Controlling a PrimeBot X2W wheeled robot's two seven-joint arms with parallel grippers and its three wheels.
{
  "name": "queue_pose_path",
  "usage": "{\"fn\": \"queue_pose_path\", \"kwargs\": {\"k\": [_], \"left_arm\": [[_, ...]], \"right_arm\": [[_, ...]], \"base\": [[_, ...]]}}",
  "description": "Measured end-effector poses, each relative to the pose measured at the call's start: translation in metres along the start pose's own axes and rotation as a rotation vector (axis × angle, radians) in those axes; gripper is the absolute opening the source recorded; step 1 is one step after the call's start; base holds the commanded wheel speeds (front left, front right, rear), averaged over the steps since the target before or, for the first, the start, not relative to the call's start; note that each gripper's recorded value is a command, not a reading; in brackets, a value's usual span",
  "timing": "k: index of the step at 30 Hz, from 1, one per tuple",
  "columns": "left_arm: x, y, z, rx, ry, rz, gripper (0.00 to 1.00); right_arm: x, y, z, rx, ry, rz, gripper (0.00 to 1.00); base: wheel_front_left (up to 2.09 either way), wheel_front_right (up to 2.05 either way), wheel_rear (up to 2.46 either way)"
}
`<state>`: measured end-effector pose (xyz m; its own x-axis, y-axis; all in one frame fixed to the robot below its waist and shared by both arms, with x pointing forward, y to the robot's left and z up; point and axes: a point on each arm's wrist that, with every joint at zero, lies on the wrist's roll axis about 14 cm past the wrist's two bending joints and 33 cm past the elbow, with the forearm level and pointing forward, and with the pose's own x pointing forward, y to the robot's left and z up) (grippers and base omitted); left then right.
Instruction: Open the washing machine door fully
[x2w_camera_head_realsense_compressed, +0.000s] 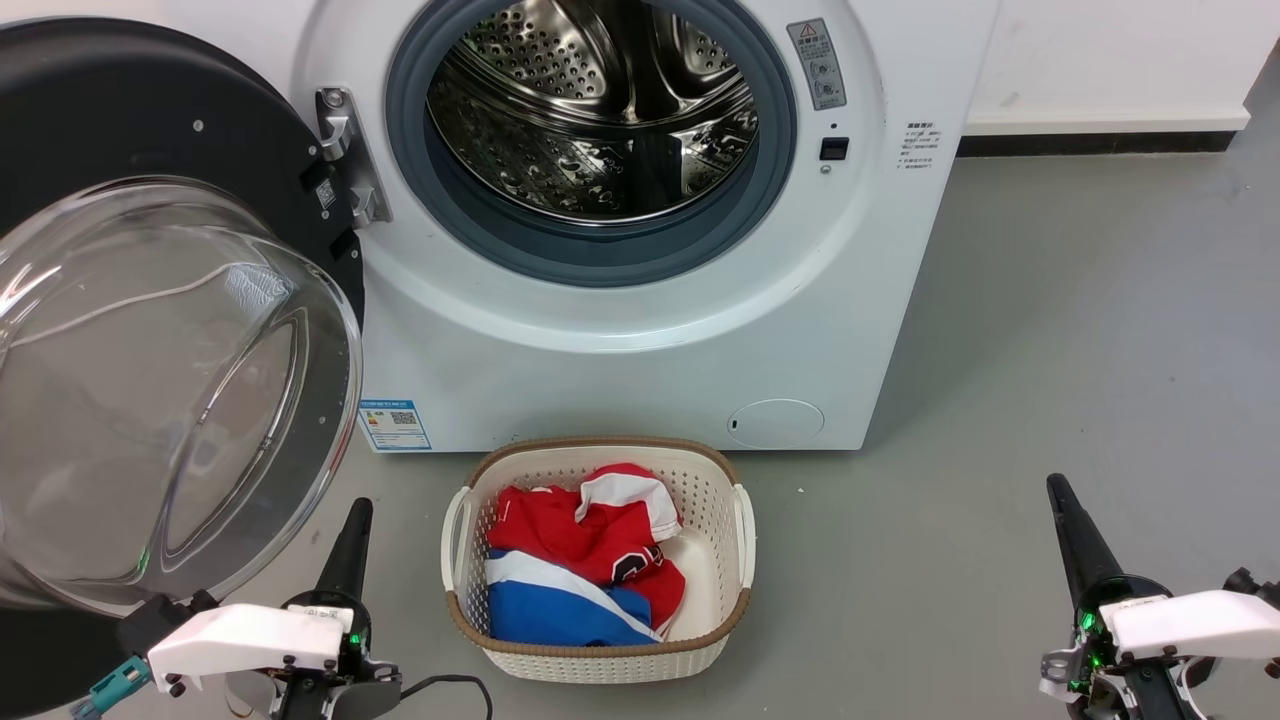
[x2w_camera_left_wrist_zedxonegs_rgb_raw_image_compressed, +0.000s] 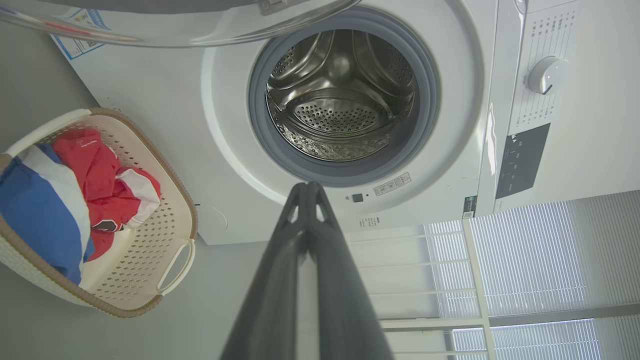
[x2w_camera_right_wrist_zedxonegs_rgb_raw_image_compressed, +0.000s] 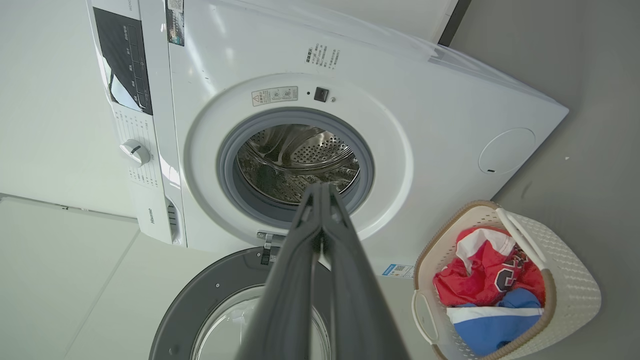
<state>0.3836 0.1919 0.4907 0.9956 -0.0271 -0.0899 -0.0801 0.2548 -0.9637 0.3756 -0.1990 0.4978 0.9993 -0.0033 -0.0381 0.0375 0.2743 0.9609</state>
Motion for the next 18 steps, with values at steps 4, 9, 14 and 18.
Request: {"fn": "queue_pose_path", "kwargs": {"k": [4, 9, 14, 18], "left_arm": [[0.0001, -0.0011, 0.0009, -0.032, -0.003, -0.009, 0.0], [0.0008, -0.003, 0.003, -0.072, -0.009, -0.02, 0.0], [0.0008, -0.0036, 0.0046, -0.108, -0.015, -0.027, 0.0], [0.0014, -0.0053, 0.0058, -0.137, -0.018, -0.036, 0.0]], "right_arm": [[0.0007, -0.0006, 0.0004, 0.036, -0.001, -0.001, 0.0], [0.0031, 0.0016, 0.0009, 0.076, -0.001, 0.006, 0.0], [0.0043, 0.0019, 0.0011, 0.117, 0.0, 0.009, 0.0], [0.0062, 0.0037, 0.0018, 0.148, -0.002, 0.015, 0.0]], "base": [[0.0, 0.0, 0.0], [0.0, 0.0, 0.0], [0.0, 0.0, 0.0], [0.0, 0.0, 0.0]]}}
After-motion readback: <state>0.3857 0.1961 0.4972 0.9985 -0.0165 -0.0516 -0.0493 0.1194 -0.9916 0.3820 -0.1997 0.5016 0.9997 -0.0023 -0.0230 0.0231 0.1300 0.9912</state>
